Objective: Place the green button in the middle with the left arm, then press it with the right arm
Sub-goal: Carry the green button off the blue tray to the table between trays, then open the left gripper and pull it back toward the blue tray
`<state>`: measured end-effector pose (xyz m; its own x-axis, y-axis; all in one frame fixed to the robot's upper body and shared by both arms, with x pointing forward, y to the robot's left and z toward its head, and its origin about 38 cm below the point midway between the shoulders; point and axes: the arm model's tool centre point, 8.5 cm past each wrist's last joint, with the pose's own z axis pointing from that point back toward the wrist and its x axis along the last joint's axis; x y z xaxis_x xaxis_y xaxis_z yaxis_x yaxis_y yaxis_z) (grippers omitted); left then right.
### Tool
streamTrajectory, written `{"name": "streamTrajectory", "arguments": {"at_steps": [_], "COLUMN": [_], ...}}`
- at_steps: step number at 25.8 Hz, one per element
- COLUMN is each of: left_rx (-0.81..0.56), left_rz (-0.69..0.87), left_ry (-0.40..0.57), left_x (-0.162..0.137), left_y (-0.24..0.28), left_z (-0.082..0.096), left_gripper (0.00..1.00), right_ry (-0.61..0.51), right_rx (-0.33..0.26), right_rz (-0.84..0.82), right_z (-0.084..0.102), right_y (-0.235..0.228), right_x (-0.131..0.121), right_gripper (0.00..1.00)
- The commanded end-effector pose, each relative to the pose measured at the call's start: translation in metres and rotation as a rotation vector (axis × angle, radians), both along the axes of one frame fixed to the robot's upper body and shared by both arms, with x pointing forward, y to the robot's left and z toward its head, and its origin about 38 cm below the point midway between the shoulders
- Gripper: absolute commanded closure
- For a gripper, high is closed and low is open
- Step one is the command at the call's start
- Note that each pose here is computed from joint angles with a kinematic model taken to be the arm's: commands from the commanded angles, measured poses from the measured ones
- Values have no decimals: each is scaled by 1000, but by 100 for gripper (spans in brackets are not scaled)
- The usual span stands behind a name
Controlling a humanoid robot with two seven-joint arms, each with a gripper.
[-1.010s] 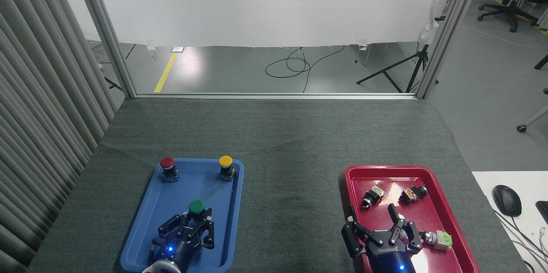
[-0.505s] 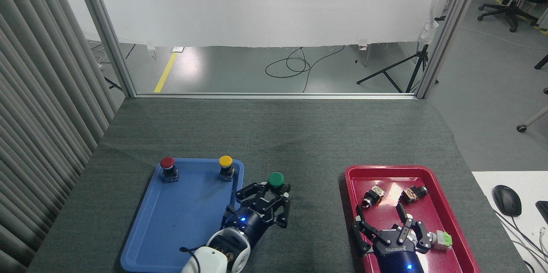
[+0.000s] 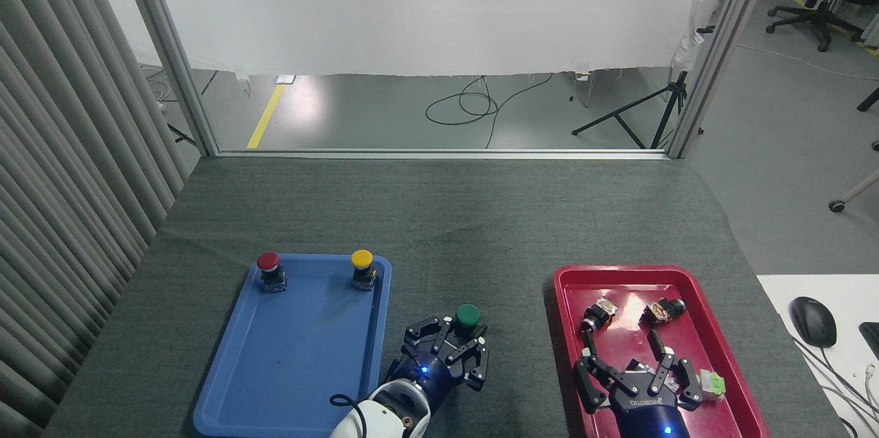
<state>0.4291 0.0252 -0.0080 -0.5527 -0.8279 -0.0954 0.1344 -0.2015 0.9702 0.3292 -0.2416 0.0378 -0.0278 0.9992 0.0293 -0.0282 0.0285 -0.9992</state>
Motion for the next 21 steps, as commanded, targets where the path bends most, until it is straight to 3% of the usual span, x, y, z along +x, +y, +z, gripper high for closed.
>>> {"name": "streamTrajectory", "arguments": {"at_steps": [1,2,4,5,6,7,8,12,15,21], "left_rx": [47,45,52,50,46,38,29,-18,-98,-123], "left_rz": [-32,-31,-12,-9,-7,-6,-13,-41,-66,59], "left_ry": [25,24,27,30,32,28,27,-16,-70,-285], "left_x": [-3,-3,-2,-2,-2,-2,-1,-2,-21,-51], "left_y": [-1,0,3,4,4,4,2,-12,-22,66], "left_z": [-13,-12,-15,-15,-15,-13,-11,10,28,73], "left_gripper": [100,99,83,61,30,6,1,1,1,1], "right_ry": [-6,-12,-4,-1,2,5,5,24,24,12], "right_rx": [10,10,9,11,14,18,18,17,13,10], "right_rz": [-2,-1,-8,-8,-8,-7,-6,-4,0,29], "right_z": [-1,2,-1,-2,-3,-5,-5,-11,-11,-6], "right_y": [0,1,-1,0,2,3,4,4,4,19], "right_x": [3,6,6,6,6,6,6,5,7,21], "right_gripper": [1,1,1,1,1,1,1,1,1,7]}}
